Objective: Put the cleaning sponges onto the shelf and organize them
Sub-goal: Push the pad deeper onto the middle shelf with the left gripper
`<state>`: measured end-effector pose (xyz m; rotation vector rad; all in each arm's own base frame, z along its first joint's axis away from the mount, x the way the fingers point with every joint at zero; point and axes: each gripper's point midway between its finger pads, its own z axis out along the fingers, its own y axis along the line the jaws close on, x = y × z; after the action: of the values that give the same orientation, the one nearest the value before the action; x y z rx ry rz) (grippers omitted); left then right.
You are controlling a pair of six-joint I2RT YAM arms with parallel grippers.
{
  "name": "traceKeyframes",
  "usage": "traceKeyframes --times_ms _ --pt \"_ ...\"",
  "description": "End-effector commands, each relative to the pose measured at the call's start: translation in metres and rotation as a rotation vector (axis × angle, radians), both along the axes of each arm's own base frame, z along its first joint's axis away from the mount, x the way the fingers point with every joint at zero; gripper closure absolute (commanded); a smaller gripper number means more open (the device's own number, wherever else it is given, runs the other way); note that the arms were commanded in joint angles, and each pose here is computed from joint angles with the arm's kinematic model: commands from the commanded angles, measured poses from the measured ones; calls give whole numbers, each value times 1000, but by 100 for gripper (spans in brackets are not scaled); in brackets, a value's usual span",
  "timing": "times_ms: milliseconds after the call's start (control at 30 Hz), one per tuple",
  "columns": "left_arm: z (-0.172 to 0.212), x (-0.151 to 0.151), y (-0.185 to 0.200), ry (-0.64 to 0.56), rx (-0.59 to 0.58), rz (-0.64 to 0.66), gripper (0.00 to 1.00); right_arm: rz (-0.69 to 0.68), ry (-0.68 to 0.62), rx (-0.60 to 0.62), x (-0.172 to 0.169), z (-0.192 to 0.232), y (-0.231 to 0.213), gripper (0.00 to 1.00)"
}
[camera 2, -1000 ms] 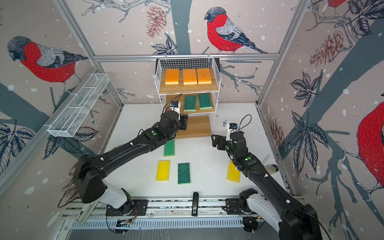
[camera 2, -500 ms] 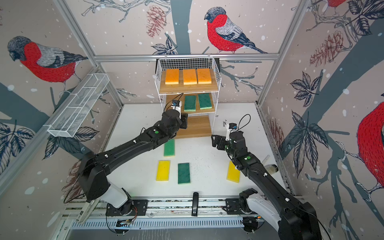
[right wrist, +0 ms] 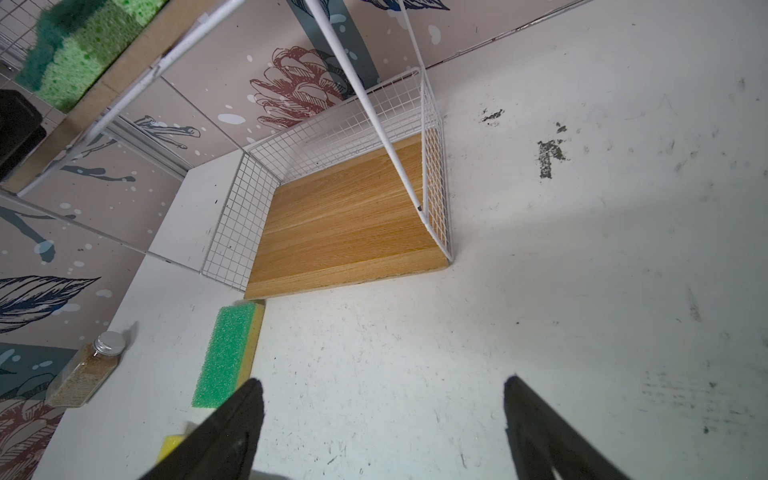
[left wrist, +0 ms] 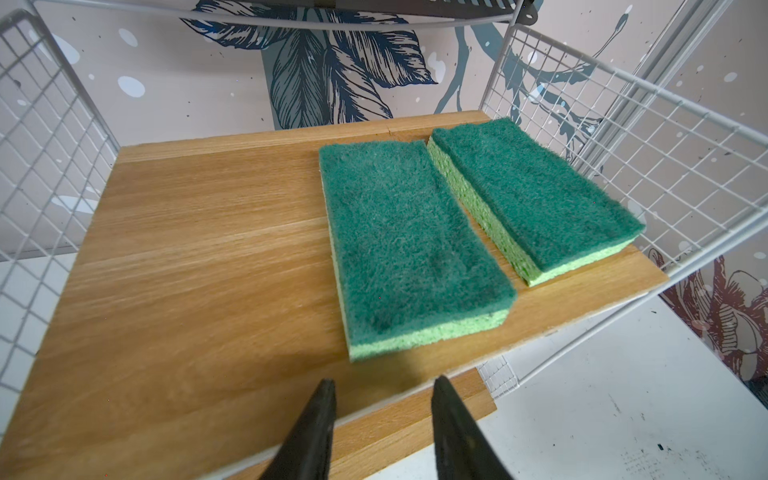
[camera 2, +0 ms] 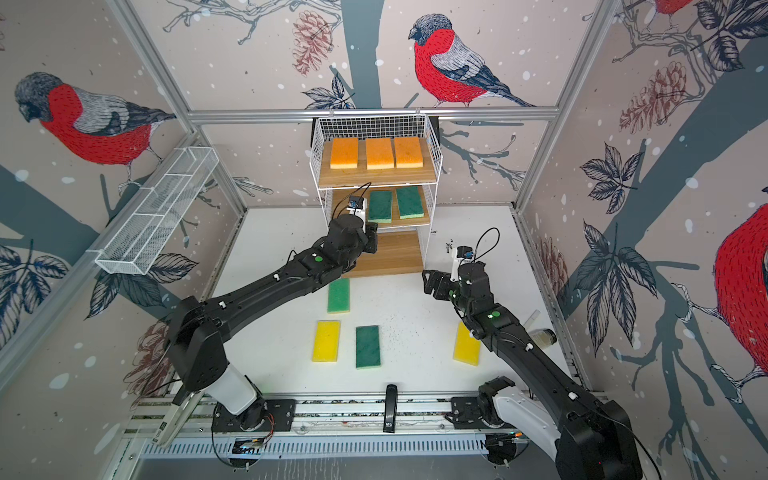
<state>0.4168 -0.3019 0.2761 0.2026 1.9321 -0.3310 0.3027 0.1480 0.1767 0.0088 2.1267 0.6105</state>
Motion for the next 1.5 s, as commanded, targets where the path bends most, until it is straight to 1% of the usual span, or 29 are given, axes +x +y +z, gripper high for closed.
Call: traceKeyframes --times_ms 0,367,633,1033,1467 --pt "8 6 -3 -29 -17 -1 61 7 -28 -3 4 7 2 10" --pt "7 11 -17 -29 -46 -37 62 10 -19 -6 4 5 2 10" --pt "2 15 -22 -15 -57 -40 64 9 -11 -8 4 1 2 10" --pt "3 13 -9 -6 -59 7 63 14 -2 -9 3 -3 3 10" --pt "21 0 2 -40 -77 -7 63 16 0 4 1 -2 9 12"
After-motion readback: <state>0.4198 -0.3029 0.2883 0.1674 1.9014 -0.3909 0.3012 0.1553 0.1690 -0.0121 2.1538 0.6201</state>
